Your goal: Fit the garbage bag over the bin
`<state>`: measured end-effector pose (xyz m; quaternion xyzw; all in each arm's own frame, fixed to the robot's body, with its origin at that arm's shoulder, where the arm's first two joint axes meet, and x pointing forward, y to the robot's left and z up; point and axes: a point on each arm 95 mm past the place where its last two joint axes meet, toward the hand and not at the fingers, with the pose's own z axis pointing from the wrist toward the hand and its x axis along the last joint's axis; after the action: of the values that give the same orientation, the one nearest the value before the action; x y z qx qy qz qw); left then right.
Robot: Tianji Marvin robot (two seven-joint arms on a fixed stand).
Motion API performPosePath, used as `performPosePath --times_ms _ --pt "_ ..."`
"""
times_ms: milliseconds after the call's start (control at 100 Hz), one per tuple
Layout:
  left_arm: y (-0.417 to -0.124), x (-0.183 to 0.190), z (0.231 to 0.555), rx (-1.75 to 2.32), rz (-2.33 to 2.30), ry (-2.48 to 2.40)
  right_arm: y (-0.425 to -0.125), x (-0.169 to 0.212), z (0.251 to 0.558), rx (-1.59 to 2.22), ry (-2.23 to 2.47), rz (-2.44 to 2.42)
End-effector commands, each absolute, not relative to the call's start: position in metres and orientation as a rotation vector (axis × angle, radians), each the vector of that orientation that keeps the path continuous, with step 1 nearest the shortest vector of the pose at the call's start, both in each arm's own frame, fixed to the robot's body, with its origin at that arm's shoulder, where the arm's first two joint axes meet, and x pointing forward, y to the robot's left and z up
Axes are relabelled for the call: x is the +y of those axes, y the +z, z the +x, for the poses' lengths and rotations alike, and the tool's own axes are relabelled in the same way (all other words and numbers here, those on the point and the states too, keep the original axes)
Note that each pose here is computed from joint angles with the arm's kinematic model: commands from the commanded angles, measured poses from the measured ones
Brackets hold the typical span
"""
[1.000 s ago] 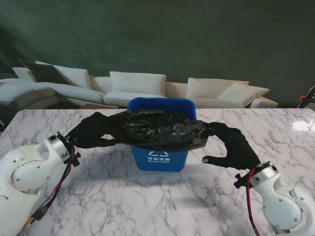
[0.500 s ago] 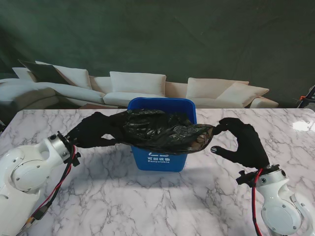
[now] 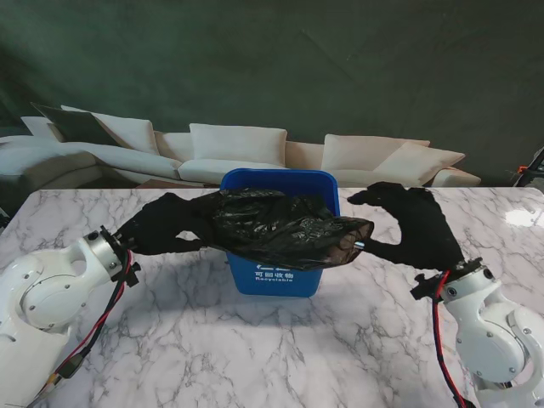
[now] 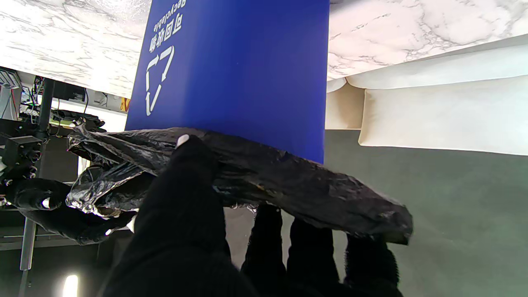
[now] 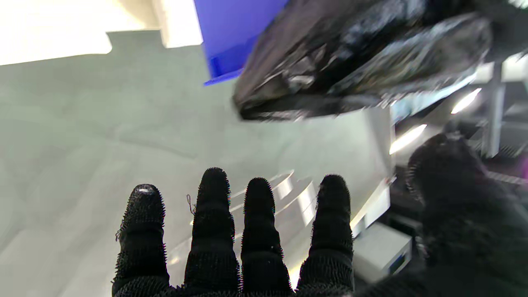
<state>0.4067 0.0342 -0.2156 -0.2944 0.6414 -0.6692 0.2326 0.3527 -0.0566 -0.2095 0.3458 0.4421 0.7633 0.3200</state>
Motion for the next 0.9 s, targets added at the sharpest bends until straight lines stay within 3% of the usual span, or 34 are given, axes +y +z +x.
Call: performPosePath --times_ms 0,390,890 --pt "-0.223 0.034 0.407 1.789 -0.831 -1.821 -0.188 -0.042 0.359 1.19 2.019 0.807" --pt "-0.224 0.033 0.407 1.779 -0.838 -1.827 -0.169 0.015 0.39 1.474 1.994 0.664" --pt "-0.225 0.032 0.406 1.774 -0.849 -1.829 -0.194 0.053 0.403 1.617 1.96 0.702"
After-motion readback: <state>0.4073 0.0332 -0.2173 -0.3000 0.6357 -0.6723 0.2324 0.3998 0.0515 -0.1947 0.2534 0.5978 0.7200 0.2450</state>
